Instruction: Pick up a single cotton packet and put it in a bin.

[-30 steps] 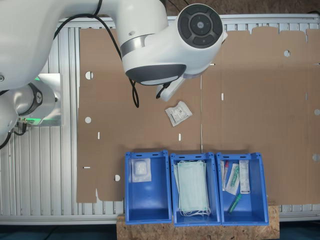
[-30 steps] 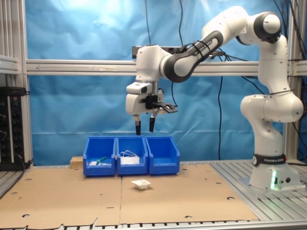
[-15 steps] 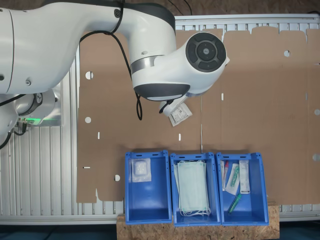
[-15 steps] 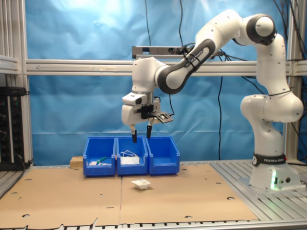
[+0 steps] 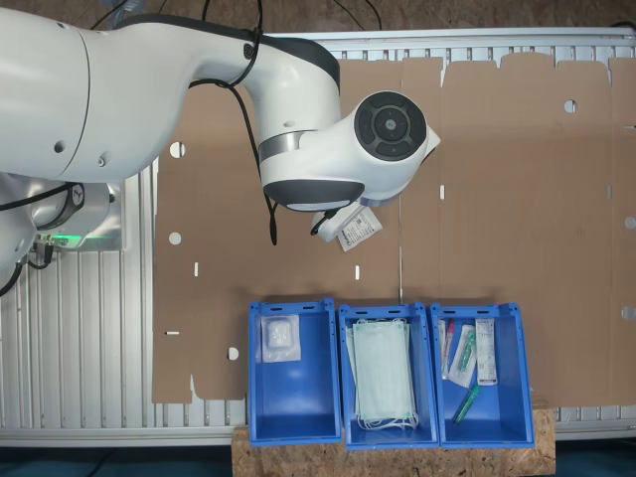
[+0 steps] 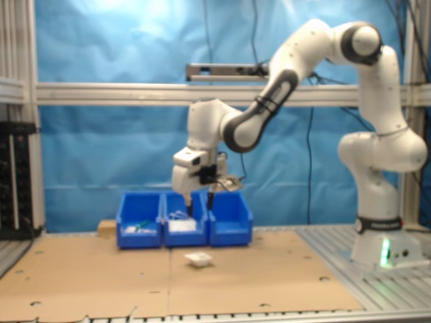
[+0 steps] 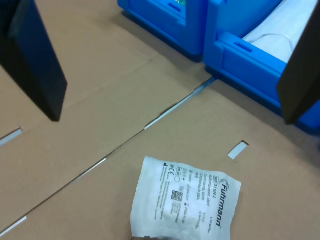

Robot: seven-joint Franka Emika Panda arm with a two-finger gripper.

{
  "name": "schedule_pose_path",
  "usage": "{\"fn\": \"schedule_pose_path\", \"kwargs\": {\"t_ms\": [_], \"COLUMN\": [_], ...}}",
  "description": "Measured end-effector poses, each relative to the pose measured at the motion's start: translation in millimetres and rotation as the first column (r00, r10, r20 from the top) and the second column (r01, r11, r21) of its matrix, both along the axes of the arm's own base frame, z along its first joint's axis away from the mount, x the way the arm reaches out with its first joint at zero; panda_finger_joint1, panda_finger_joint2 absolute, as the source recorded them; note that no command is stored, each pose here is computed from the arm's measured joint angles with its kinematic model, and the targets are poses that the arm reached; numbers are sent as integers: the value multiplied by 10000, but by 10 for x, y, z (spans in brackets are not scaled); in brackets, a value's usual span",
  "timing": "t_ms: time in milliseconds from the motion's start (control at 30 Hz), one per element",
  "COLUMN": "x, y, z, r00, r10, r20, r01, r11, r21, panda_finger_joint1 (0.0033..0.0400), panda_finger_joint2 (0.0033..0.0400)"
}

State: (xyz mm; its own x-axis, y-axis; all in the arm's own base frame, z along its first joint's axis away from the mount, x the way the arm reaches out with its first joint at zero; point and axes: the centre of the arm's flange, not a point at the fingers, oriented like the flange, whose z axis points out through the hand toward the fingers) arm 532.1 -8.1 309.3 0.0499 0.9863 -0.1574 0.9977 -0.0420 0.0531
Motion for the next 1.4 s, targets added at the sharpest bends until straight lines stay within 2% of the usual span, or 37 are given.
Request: {"fn": "schedule_pose_path", "kwargs": {"t_ms": [300, 433, 767, 1100, 1400], "x": [20, 19, 4, 93, 155], "y": [-12, -26, -79, -174, -286], "z": [-353, -501, -782, -957, -1122], "r00": [9992, 9972, 9860, 9744, 9612], "r10": [-384, -705, -1610, -2207, -2708], "r20": [-129, -230, -429, -431, -520], "r01": [383, 704, 1622, 2226, 2746], "r11": [9992, 9975, 9864, 9739, 9573], "r21": [-84, -38, 254, 444, 907], "panda_finger_joint1": [400, 400, 400, 400, 400], "panda_finger_joint2": [400, 400, 400, 400, 400]}}
